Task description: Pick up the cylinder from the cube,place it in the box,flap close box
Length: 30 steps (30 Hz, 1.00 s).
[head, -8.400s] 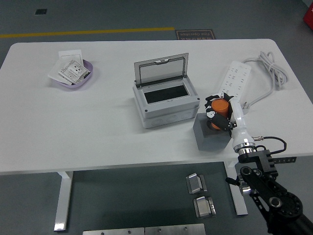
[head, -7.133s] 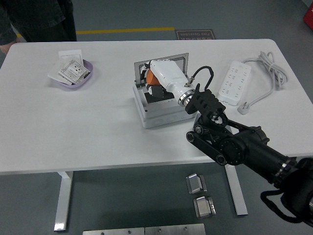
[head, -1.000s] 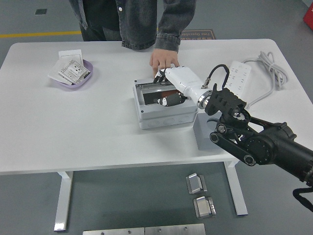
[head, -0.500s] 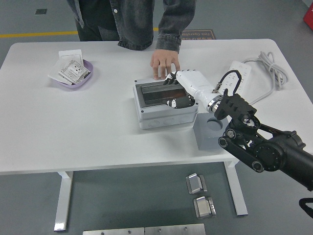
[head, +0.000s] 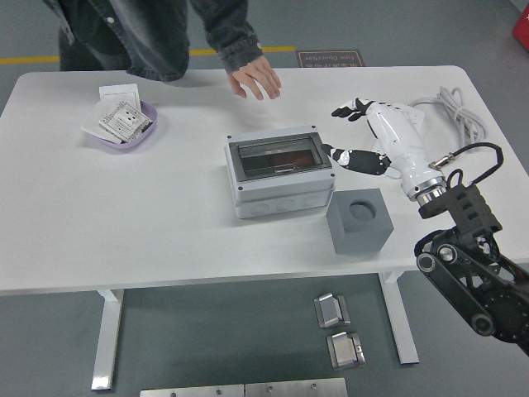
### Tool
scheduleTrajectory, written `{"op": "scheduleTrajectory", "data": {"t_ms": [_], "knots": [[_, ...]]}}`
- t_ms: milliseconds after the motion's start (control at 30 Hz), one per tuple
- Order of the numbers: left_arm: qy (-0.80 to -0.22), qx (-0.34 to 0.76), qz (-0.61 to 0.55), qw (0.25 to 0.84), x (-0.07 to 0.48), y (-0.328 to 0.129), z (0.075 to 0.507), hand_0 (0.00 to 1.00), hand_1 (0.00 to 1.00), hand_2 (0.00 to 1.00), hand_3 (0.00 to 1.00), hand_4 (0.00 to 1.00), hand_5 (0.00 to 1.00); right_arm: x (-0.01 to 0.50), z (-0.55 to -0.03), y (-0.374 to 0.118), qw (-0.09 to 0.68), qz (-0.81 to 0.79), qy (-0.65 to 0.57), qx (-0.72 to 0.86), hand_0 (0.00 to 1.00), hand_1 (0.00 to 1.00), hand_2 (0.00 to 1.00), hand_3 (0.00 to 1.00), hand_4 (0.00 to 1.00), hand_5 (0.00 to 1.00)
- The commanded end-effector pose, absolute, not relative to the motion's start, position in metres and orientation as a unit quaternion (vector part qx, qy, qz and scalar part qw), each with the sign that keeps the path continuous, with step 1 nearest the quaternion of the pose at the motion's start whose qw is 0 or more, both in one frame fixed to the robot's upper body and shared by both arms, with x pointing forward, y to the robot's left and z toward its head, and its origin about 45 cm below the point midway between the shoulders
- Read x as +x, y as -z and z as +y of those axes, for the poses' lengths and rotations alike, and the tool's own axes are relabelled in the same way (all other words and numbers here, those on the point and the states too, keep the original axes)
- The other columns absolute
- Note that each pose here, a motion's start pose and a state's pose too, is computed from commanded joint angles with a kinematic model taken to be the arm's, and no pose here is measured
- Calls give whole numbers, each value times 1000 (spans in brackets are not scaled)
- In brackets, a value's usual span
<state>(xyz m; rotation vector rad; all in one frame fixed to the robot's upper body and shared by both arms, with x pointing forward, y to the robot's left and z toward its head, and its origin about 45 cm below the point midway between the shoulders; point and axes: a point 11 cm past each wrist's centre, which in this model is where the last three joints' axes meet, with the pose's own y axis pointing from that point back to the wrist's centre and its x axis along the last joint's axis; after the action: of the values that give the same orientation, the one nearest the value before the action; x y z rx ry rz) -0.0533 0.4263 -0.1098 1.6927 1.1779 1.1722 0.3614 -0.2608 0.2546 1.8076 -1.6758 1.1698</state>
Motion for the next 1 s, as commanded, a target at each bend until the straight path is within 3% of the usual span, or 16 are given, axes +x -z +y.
{"op": "scheduleTrajectory", "data": {"t_ms": [367, 1000], "knots": [[-458, 657, 467, 374, -60, 112, 420, 680, 720, 620, 677, 674, 413, 318, -341, -238, 109, -736, -279, 607, 704, 574, 624, 593, 931, 387], [-473, 657, 465, 359, -66, 105, 438, 681, 719, 624, 679, 677, 407, 300, -373, -233, 6, -785, -169, 596, 702, 579, 628, 599, 989, 477]]}}
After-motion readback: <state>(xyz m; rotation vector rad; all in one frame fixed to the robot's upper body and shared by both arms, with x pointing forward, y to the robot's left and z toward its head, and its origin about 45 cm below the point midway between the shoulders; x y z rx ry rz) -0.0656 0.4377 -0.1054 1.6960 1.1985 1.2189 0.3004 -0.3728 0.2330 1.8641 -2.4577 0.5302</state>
